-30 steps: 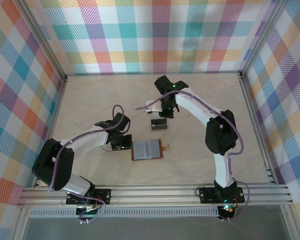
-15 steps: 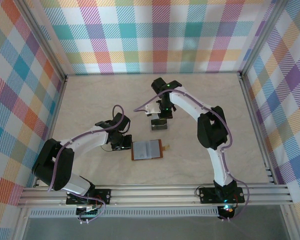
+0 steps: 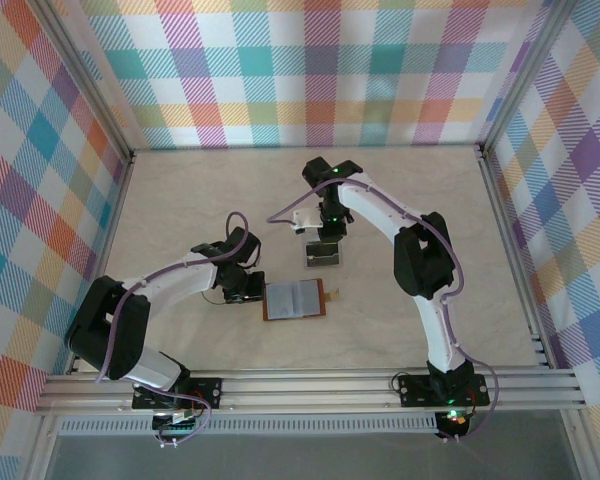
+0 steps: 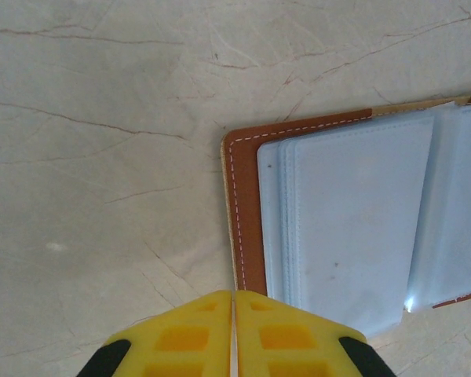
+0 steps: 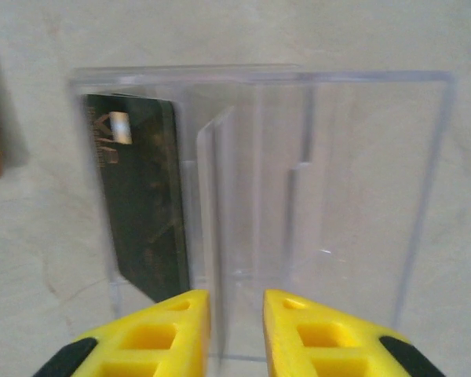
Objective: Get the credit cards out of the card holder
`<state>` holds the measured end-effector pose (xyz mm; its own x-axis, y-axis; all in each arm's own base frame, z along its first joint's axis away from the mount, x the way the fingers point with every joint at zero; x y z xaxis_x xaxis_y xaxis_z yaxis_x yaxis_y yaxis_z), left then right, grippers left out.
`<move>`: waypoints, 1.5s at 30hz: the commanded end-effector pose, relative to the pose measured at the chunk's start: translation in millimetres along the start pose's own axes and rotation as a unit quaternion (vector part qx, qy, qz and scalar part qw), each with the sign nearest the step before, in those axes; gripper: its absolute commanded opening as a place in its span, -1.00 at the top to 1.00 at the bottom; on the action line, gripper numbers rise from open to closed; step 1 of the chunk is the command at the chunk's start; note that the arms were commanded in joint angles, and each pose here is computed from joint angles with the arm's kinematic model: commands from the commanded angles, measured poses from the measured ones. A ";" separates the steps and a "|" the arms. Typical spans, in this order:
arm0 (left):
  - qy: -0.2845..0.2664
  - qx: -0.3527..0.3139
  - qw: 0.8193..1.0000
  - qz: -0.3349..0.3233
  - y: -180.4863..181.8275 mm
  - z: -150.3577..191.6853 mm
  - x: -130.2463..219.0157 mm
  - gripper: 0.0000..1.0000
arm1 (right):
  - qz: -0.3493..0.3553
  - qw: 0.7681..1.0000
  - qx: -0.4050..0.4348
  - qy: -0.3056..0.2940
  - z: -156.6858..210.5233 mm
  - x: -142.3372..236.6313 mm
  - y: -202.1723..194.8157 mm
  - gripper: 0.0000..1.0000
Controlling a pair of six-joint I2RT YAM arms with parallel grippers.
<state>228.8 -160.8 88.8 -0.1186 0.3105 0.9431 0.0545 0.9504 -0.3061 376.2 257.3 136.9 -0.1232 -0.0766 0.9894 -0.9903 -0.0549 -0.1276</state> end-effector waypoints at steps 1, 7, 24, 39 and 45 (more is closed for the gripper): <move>0.003 0.008 1.000 0.008 -0.2 -1.8 -3.0 0.81 | 0.071 0.997 -0.007 -0.014 -11.2 6.4 -26.5 0.44; 0.004 0.007 1.000 0.006 -0.2 -2.6 -2.4 0.81 | 0.113 0.993 -0.015 -0.033 -13.7 14.7 -34.9 0.36; 0.004 0.008 1.000 0.009 -3.0 -4.7 -1.1 0.81 | 0.134 0.988 -0.049 -0.059 -10.1 9.6 -26.0 0.28; 0.016 0.002 0.999 0.032 -5.6 0.6 -9.7 0.87 | 0.023 0.899 -0.332 -0.284 -35.1 105.3 24.2 0.04; 0.035 0.006 0.999 0.024 0.0 5.2 -24.3 0.89 | -0.095 0.799 -0.505 -0.313 -34.3 103.1 58.5 0.21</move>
<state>230.6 -170.0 76.6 -0.0804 0.3552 0.9313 0.0514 0.9346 -0.3520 321.2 271.3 234.6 -0.3106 -0.5594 0.7685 -0.7660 0.6260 0.1461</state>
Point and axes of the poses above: each hand's point on the last joint's axis, 136 mm out from that joint toward the fingers, its own x axis back along the fingers, its own y axis along the line the jaws close on, z = x × y, the point moved 5 cm from there along x, back along the fingers, and after that the axes turned 3 degrees about -x, right-handed, at the moved point
